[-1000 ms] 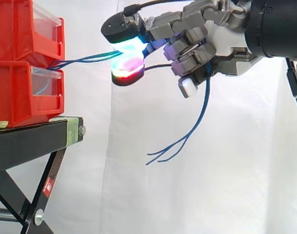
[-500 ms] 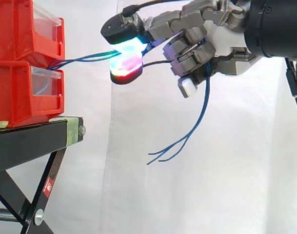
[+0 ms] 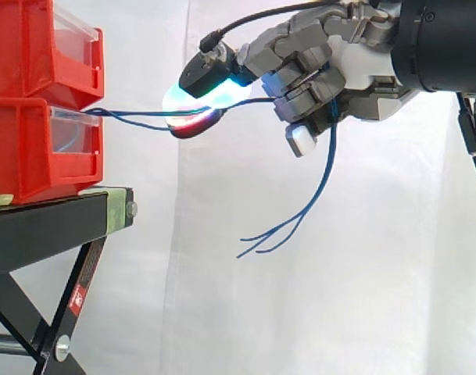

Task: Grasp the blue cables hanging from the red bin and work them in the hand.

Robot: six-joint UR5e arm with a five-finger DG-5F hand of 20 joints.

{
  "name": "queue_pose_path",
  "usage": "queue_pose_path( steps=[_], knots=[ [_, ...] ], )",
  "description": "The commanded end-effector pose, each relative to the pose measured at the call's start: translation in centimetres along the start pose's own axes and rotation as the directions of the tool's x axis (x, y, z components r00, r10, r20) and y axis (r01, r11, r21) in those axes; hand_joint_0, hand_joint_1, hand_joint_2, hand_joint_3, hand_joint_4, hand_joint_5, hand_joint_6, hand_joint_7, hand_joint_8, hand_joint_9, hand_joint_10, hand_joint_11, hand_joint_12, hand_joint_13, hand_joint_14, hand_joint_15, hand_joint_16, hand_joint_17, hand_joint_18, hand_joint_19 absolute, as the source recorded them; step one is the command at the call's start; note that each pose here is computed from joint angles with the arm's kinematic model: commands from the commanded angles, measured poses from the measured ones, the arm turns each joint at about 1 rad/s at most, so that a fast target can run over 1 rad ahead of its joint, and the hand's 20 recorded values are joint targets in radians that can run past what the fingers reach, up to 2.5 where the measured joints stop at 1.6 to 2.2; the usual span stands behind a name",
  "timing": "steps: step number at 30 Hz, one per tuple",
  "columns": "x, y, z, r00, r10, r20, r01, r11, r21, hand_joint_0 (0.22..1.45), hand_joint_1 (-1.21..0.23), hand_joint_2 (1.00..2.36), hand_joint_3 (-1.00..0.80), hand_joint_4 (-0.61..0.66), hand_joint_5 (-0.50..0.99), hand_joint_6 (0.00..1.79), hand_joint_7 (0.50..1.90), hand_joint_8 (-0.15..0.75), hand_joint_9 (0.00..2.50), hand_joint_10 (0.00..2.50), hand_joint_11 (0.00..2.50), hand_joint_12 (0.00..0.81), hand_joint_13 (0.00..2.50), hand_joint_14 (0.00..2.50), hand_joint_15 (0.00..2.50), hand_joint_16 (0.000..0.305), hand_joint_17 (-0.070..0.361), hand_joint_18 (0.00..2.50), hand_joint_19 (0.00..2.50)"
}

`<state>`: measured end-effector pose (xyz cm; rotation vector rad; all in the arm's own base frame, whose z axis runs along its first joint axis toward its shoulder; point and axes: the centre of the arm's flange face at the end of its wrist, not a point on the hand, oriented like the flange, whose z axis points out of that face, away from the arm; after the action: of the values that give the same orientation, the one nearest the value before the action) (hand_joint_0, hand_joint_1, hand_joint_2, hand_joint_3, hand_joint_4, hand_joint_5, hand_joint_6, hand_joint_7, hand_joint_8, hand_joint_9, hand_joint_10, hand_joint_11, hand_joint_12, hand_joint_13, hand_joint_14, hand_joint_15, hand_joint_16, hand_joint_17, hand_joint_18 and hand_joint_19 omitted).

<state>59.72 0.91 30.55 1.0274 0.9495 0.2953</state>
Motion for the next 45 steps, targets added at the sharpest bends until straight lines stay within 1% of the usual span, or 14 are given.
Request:
queue_pose_path(
  steps=[1, 4, 5, 6, 7, 9, 11, 14, 17, 23, 30, 36, 42, 45],
  knots=[
    [0.0, 0.01, 0.01, 1.0, 0.001, 0.001, -0.001, 1.0, 0.0, 1.11, -0.68, 1.1, 0.39, 0.25, 0.31, 0.01, 0.85, 0.58, 1.71, 2.5, 2.5, 0.706, 2.1, 2.5, 2.15, 0.21, 0.158, 2.5, 0.77],
    [0.0, 0.0, 0.0, 1.0, 0.0, 0.0, 0.0, 1.0, 0.0, 1.13, -0.69, 1.08, 0.39, 0.25, 0.3, 0.01, 0.85, 0.58, 1.71, 2.5, 2.5, 0.706, 2.1, 2.5, 2.15, 0.21, 0.158, 2.5, 0.77],
    [0.0, 0.0, 0.0, 1.0, 0.0, 0.0, 0.0, 1.0, 0.0, 1.15, -0.69, 1.0, 0.4, 0.26, 0.3, 0.01, 0.86, 0.58, 1.71, 2.5, 2.5, 0.706, 2.1, 2.5, 2.15, 0.21, 0.158, 2.5, 0.77],
    [0.0, 0.0, 0.0, 1.0, 0.0, 0.0, 0.0, 1.0, 0.0, 1.11, -0.69, 1.01, 0.25, 0.26, 0.29, 0.01, 0.86, 0.58, 1.71, 2.5, 2.5, 0.706, 2.1, 2.5, 2.15, 0.21, 0.158, 2.5, 0.77],
    [-0.01, 0.07, 0.03, 1.0, 0.003, 0.001, -0.003, 1.0, 0.0, 1.06, -0.68, 1.02, 0.02, 0.26, 0.28, 0.01, 0.87, 0.58, 1.71, 2.5, 2.5, 0.706, 2.1, 2.5, 2.15, 0.21, 0.158, 2.5, 0.77],
    [0.0, 0.0, 0.0, 1.0, 0.001, 0.0, -0.001, 1.0, 0.0, 1.03, -0.68, 1.02, -0.05, 0.27, 0.26, 0.01, 0.9, 0.58, 1.71, 2.5, 2.5, 0.706, 2.1, 2.5, 2.15, 0.21, 0.158, 2.5, 0.77],
    [-0.06, -0.05, 0.05, 1.0, 0.002, 0.001, -0.002, 1.0, 0.001, 0.95, -0.64, 1.02, -0.39, 0.29, 0.23, 0.01, 0.94, 0.58, 1.71, 2.5, 2.5, 0.706, 2.1, 2.5, 2.15, 0.21, 0.158, 2.5, 0.77],
    [0.0, -0.13, 0.04, 1.0, 0.0, 0.0, 0.0, 1.0, 0.002, 0.93, -0.62, 1.02, -0.56, 0.29, 0.22, 0.01, 0.97, 0.58, 1.71, 2.5, 2.5, 0.706, 2.1, 2.5, 2.15, 0.21, 0.158, 2.5, 0.77],
    [-0.14, -0.22, 0.04, 1.0, -0.008, -0.003, 0.008, 0.9999, 0.006, 0.93, -0.62, 1.02, -0.64, 0.29, 0.23, 0.01, 1.01, 0.58, 1.71, 2.5, 2.5, 0.706, 2.1, 2.5, 2.15, 0.21, 0.158, 2.5, 0.77],
    [-0.05, -0.19, -0.01, 0.9997, -0.017, -0.016, 0.017, 0.9998, -0.002, 0.95, -0.61, 1.02, -0.65, 0.28, 0.27, 0.02, 1.07, 0.58, 1.71, 2.5, 2.5, 0.706, 2.1, 2.5, 2.15, 0.21, 0.158, 2.5, 0.77],
    [0.03, -0.23, -0.01, 0.9996, -0.02, -0.019, 0.02, 0.9998, -0.004, 0.98, -0.62, 1.02, -0.65, 0.28, 0.29, 0.02, 1.11, 0.58, 1.71, 2.5, 2.5, 0.706, 2.1, 2.5, 2.15, 0.21, 0.158, 2.5, 0.77],
    [-0.03, -0.17, -0.01, 0.9997, -0.017, -0.018, 0.017, 0.9998, -0.005, 1.06, -0.64, 1.02, -0.51, 0.24, 0.29, 0.01, 1.15, 0.58, 1.71, 2.5, 2.5, 0.706, 2.1, 2.5, 2.15, 0.21, 0.158, 2.5, 0.77],
    [-0.03, -0.17, -0.01, 0.9997, -0.017, -0.018, 0.017, 0.9998, -0.005, 1.09, -0.64, 1.02, -0.53, 0.2, 0.28, 0.01, 1.18, 0.58, 1.71, 2.5, 2.5, 0.706, 2.1, 2.5, 2.15, 0.21, 0.158, 2.5, 0.77],
    [-0.03, -0.17, -0.01, 0.9997, -0.016, -0.018, 0.016, 0.9999, -0.005, 1.07, -0.65, 1.02, -0.54, 0.17, 0.28, 0.01, 1.23, 0.58, 1.71, 2.5, 2.5, 0.706, 2.1, 2.5, 2.15, 0.21, 0.158, 2.5, 0.77]
  ],
)
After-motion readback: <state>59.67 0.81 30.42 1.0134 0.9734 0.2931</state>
